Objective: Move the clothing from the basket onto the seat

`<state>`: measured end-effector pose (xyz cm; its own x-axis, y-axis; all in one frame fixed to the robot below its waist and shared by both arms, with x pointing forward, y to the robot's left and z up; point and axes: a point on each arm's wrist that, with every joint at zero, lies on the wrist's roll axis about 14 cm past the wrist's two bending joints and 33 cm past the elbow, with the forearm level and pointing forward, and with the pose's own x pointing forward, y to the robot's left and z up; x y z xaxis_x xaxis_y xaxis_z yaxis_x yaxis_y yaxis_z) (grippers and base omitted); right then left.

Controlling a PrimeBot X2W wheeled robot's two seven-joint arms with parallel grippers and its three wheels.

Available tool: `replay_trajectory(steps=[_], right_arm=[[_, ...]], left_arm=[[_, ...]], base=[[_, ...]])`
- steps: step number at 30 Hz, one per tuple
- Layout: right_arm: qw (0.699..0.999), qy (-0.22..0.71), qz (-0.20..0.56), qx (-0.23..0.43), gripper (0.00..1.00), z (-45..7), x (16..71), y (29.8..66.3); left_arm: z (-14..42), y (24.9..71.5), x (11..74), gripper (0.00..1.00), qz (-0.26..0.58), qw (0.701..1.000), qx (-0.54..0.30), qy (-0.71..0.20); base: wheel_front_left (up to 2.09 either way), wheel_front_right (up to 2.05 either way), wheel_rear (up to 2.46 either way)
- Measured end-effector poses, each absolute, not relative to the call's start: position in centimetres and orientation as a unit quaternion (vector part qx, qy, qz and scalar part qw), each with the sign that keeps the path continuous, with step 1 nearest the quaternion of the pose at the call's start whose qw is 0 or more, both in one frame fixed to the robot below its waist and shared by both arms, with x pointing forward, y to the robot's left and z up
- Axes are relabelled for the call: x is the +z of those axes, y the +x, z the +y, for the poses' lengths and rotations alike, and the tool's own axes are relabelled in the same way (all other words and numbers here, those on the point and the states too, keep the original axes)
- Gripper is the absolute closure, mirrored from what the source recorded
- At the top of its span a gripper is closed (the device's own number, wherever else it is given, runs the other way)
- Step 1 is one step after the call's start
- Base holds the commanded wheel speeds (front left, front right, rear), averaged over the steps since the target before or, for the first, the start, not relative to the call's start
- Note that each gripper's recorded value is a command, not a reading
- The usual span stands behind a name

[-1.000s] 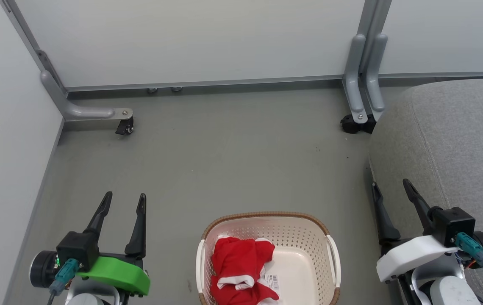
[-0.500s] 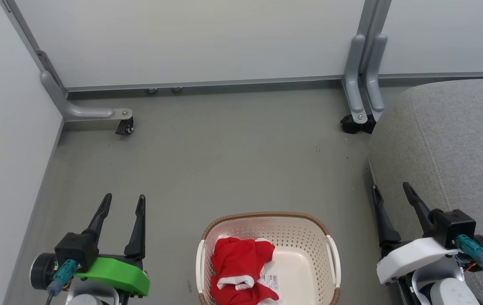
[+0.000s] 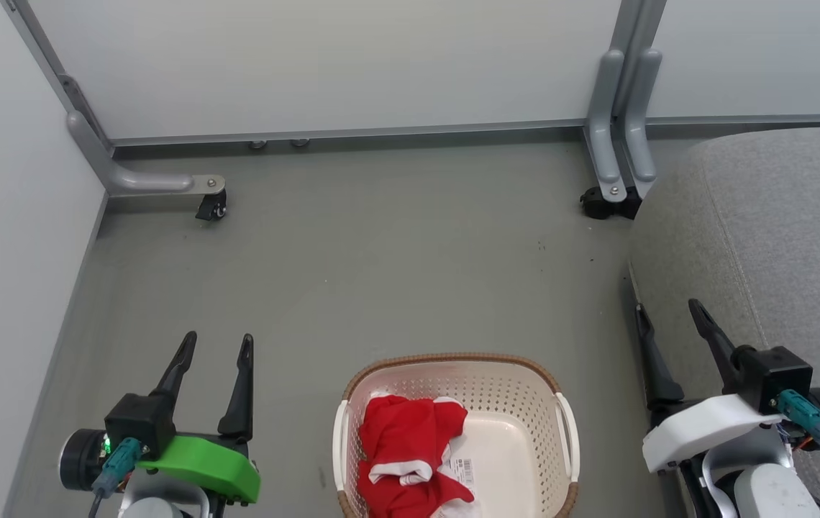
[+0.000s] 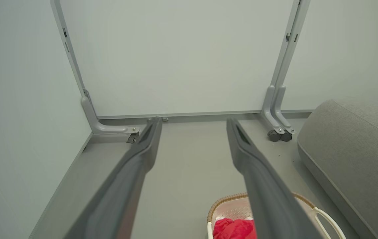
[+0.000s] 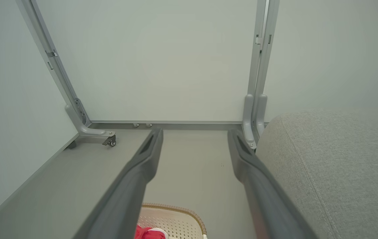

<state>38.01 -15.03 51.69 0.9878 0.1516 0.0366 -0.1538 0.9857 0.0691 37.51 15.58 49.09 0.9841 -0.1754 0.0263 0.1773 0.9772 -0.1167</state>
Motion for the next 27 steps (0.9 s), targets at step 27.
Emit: replay_trajectory(steps=[27], right_arm=[[0.997, 0.016, -0.027, 0.066, 0.00, -16.0, 49.3, 48.9]], left_arm=[[-0.1, 42.7, 31.9, 0.00, 0.240, 0.905, -0.350, 0.019]], base=[[0.00, 0.00, 0.00]])
